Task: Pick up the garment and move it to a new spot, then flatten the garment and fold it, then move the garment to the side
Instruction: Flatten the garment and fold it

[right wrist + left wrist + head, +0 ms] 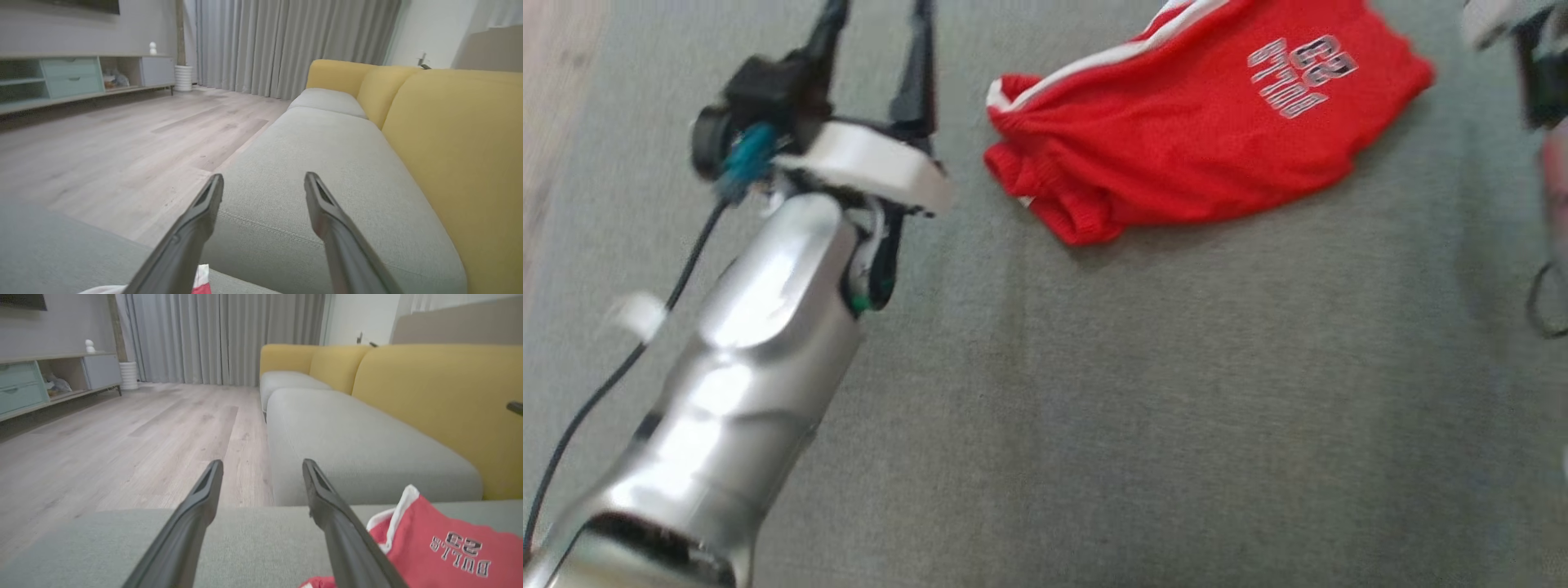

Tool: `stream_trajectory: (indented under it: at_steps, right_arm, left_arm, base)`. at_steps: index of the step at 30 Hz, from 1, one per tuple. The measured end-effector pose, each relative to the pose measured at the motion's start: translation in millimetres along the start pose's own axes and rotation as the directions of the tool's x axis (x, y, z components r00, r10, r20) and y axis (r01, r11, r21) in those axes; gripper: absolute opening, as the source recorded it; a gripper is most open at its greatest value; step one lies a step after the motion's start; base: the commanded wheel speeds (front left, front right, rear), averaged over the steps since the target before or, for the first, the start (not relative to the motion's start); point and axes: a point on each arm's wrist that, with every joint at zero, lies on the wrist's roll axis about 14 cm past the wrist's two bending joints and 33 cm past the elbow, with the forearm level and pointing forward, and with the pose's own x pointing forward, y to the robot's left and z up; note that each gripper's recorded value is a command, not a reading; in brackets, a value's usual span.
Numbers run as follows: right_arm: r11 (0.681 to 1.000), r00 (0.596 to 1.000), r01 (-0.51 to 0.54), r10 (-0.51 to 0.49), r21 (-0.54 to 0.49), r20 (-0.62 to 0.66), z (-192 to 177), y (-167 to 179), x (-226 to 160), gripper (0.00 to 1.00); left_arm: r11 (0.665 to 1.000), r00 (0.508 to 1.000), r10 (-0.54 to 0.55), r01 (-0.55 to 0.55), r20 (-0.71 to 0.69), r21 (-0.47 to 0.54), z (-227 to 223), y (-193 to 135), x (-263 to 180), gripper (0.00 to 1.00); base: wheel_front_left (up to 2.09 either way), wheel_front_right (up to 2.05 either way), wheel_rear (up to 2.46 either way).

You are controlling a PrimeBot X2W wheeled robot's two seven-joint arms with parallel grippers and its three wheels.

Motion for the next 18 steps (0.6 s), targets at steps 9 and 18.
stream_trajectory:
  at_steps: [9,18]
  right_arm:
    - [0.968,0.994,0.042,-0.065,0.246,0.086,8.5,25.8,-91.8,1.00]
    - [0.938,0.989,0.133,-0.146,0.319,0.018,-34.1,41.3,-204.5,1.00]
  left_arm:
    - [0.996,0.987,0.045,-0.032,0.157,-0.085,35.8,-5.2,-63.5,1.00]
    - [0.994,0.993,0.055,-0.045,0.106,-0.097,0.0,-16.1,-122.1,1.00]
  base:
    - [0.00,0.00,0.00]
    - [0.00,0.00,0.00]
